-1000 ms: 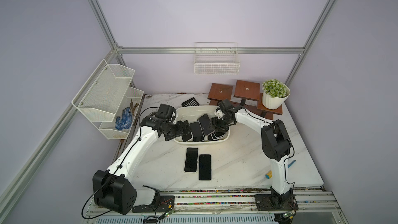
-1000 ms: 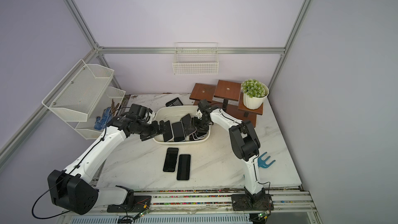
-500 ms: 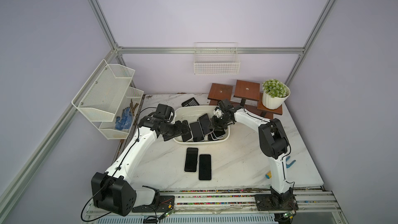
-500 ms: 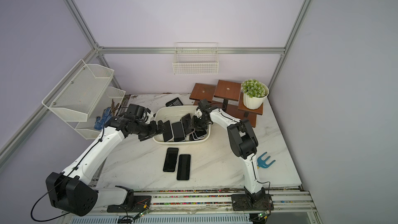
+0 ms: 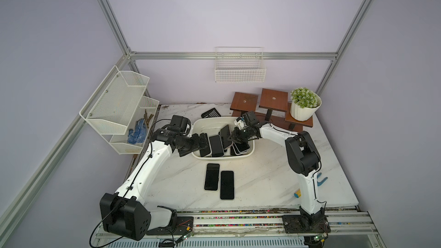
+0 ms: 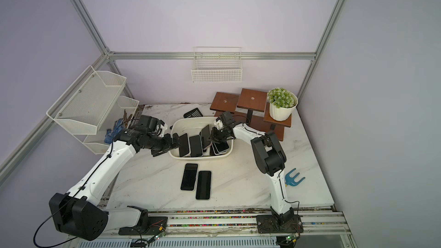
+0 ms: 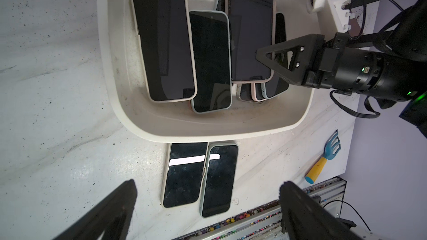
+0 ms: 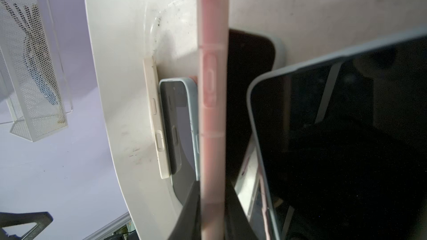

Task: Take the phone out of the storage box
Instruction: Pick up the phone from the storage box.

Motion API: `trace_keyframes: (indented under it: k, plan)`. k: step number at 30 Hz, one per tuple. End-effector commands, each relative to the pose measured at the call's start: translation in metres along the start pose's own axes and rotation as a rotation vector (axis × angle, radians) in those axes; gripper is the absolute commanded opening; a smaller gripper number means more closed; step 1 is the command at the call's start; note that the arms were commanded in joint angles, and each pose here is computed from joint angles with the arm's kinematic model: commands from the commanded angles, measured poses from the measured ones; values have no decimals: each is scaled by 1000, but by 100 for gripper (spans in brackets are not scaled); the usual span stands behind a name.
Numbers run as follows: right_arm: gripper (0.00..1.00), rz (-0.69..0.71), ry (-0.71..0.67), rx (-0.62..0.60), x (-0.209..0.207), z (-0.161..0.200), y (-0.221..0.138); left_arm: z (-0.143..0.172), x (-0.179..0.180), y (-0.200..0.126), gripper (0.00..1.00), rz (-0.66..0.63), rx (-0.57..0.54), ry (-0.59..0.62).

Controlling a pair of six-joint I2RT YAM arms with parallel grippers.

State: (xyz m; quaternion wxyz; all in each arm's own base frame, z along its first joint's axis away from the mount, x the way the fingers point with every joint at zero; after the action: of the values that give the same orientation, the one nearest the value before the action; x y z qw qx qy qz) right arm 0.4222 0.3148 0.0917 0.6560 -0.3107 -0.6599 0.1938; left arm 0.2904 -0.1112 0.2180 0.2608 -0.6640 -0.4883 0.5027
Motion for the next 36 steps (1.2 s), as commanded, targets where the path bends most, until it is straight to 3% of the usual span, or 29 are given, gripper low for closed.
trace_keyframes:
  k: [1, 8, 16, 22, 29, 36]
  plan:
    - [3, 53, 17, -37, -7, -2, -7, -1, -3, -4, 100, 30, -12, 31]
    - [0, 41, -47, -117, 17, -8, -41, -5, -12, -3, 100, 92, -21, 19]
    - [0, -57, -130, -226, 61, -2, -108, -14, -34, -3, 100, 257, -68, -19]
    - [0, -170, -181, -230, 85, 26, -148, -21, -58, -6, 100, 443, -96, -42]
    - [0, -396, -195, -198, 113, 73, -188, -30, -87, -15, 100, 681, -124, -56]
    - [0, -390, -171, -157, 93, 122, -208, -22, -92, -14, 100, 715, -106, -42]
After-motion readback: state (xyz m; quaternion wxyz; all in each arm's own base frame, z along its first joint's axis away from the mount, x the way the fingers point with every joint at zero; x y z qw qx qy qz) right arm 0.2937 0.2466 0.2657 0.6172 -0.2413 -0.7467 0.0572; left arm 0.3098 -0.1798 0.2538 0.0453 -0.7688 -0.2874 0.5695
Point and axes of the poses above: each gripper's point midway between its finger pads, its own y axis out along the fingers, its own x axis along the line the jaws close on, z = x × y, the point moved 2 cm from there along -y, back along the fingers, and after that the axes turned 8 degrees about y, right-handed, at the moved point
